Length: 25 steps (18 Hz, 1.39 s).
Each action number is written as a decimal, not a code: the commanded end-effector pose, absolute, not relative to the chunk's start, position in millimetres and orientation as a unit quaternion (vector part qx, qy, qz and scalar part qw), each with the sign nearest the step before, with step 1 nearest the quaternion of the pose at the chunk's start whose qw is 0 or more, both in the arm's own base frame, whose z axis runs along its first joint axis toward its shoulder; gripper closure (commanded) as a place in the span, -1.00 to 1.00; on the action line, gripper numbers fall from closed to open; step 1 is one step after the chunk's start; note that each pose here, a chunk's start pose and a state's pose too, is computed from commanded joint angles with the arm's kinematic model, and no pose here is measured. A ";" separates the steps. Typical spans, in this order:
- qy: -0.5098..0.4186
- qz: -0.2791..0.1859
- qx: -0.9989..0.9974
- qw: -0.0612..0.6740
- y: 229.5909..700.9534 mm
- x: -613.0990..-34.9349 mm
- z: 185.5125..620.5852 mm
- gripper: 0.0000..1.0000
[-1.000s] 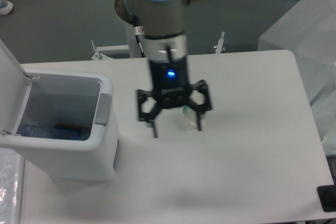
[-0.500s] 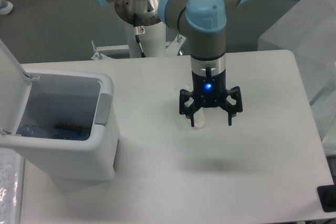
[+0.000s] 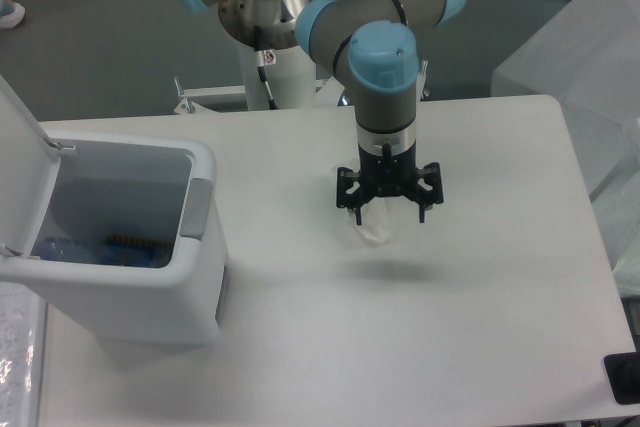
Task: Place the trash in the trash can
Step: 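Lower the gripper onto the plastic bag and close on it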
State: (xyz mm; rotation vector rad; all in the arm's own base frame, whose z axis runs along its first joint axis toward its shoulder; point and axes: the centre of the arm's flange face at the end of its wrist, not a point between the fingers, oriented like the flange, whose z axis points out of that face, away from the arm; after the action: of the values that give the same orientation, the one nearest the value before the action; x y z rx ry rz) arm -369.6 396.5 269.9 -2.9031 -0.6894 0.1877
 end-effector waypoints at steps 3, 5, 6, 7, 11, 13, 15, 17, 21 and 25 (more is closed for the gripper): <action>-0.232 0.066 -0.969 0.056 389.6 -366.2 260.5 -1.00; -0.234 0.078 -0.968 0.038 384.6 -366.4 256.4 -1.00; -0.234 0.077 -0.968 0.035 383.6 -365.3 254.5 -1.00; -0.235 0.076 -0.968 0.034 381.7 -365.3 252.7 -1.00; -0.236 0.072 -0.969 0.027 377.7 -362.4 246.3 -1.00; -0.234 0.070 -0.969 0.021 375.4 -359.6 241.8 -1.00; -0.237 0.075 -0.969 0.017 372.7 -361.9 241.9 -0.97; -0.237 0.071 -0.969 0.014 370.5 -359.9 238.1 -0.80; -0.236 0.071 -0.969 0.012 368.8 -360.4 238.1 -0.13; -0.235 0.072 -0.969 0.012 369.9 -361.1 239.7 0.56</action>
State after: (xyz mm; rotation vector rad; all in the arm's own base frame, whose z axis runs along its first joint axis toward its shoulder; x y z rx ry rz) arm -361.1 369.9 239.7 -3.0213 -0.7331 0.2260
